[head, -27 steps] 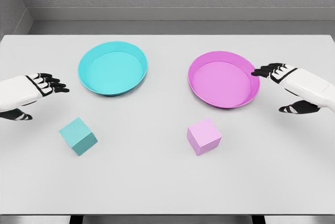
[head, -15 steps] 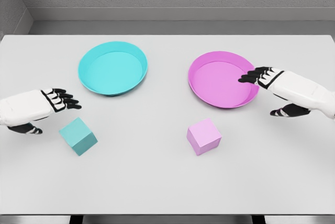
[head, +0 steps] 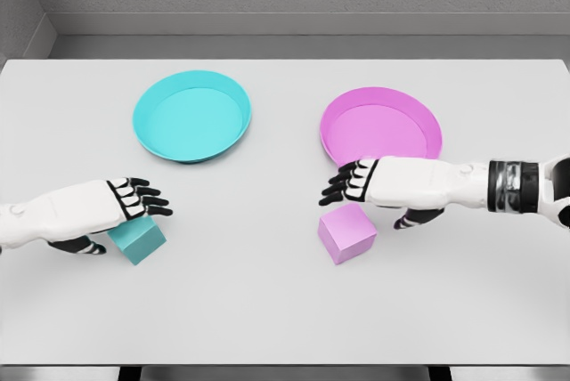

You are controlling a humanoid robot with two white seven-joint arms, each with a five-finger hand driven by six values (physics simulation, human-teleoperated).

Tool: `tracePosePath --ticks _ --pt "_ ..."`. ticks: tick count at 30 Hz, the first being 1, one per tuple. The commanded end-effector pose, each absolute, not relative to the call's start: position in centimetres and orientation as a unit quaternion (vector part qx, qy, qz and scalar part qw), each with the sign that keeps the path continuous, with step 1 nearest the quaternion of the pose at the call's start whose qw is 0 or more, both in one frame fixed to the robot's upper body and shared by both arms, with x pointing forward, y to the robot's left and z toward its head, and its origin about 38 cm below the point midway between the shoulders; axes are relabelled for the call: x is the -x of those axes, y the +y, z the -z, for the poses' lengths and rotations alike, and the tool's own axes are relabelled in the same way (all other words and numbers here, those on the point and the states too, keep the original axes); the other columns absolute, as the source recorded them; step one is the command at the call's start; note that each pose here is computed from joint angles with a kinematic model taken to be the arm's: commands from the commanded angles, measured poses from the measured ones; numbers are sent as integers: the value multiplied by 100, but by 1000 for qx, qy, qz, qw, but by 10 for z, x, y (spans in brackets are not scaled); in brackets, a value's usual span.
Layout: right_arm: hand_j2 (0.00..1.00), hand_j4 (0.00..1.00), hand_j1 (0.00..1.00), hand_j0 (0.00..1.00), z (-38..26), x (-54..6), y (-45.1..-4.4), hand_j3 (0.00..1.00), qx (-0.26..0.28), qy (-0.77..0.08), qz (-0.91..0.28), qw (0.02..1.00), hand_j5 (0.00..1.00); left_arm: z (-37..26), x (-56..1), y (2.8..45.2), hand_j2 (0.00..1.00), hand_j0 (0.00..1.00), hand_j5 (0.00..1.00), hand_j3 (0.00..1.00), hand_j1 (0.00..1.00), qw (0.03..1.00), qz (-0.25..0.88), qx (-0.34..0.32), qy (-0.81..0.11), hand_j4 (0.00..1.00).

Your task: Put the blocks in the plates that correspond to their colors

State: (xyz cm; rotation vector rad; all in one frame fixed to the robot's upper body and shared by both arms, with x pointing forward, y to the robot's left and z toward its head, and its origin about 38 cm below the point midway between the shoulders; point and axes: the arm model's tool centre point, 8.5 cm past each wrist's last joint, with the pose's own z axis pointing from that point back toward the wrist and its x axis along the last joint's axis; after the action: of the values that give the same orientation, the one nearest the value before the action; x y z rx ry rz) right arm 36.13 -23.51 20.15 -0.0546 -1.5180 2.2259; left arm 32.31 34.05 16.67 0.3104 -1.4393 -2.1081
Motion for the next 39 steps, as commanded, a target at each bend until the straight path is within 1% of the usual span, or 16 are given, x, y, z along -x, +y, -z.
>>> tracePosePath --ticks 1,5,8,16,17,18,20,24,26,28,30,33,34,36,38,39 --pt "100 100 100 100 -195 -358 -231 100 6 -543 -810 222 100 -166 -323 337 100 100 100 100 100 282 783 -112 -543 100" --pt "100 100 100 100 -203 -362 -225 100 11 -549 -808 212 100 -165 -322 336 100 100 100 100 100 282 783 -110 -543 100" --pt "100 100 100 100 -197 -361 -211 100 -4 -543 -815 201 100 -164 -322 335 100 100 100 100 100 282 783 -108 -544 100" --pt "100 100 100 100 -190 -359 -210 100 -10 -535 -819 207 100 -160 -322 332 100 100 100 100 100 273 790 -113 -537 100" --pt "100 100 100 100 -185 -359 -211 100 -10 -528 -820 220 100 -159 -322 333 99 99 99 99 99 272 795 -113 -530 99" --pt "100 100 100 100 -182 -360 -211 100 -8 -524 -820 229 100 -157 -321 333 94 94 94 94 94 273 802 -109 -520 94" --pt "100 100 100 100 -181 -359 -211 100 -10 -523 -821 230 100 -158 -322 333 92 92 92 92 92 271 803 -110 -519 92" --pt "100 100 100 100 -177 -358 -211 100 -12 -519 -822 234 100 -158 -321 332 81 81 81 81 81 268 805 -111 -518 81" --pt "100 100 100 100 -173 -359 -211 100 -11 -513 -822 247 100 -159 -322 332 73 73 73 73 73 267 806 -112 -516 73" --pt "100 100 100 100 -171 -358 -210 100 -13 -512 -823 247 100 -158 -321 333 57 57 57 57 57 266 809 -112 -512 57" --pt "100 100 100 100 -169 -356 -210 100 -15 -510 -824 248 100 -158 -321 333 47 47 47 47 47 266 810 -112 -511 47" --pt "100 100 100 100 -167 -355 -209 100 -19 -508 -825 248 100 -157 -321 333 40 40 40 40 40 267 812 -111 -507 40" --pt "96 96 96 96 -167 -355 -209 96 -19 -508 -825 248 96 -157 -321 333 40 40 40 40 40 267 812 -111 -507 40" --pt "67 67 67 67 -167 -355 -210 67 -18 -507 -826 247 67 -158 -322 333 38 38 38 38 38 266 812 -112 -508 38" --pt "59 59 59 59 -166 -355 -210 59 -15 -504 -828 245 59 -158 -322 333 37 37 37 37 37 266 812 -112 -508 37" --pt "59 59 59 59 -166 -355 -210 59 -15 -503 -828 246 59 -158 -322 333 37 37 37 37 37 266 812 -112 -508 37"
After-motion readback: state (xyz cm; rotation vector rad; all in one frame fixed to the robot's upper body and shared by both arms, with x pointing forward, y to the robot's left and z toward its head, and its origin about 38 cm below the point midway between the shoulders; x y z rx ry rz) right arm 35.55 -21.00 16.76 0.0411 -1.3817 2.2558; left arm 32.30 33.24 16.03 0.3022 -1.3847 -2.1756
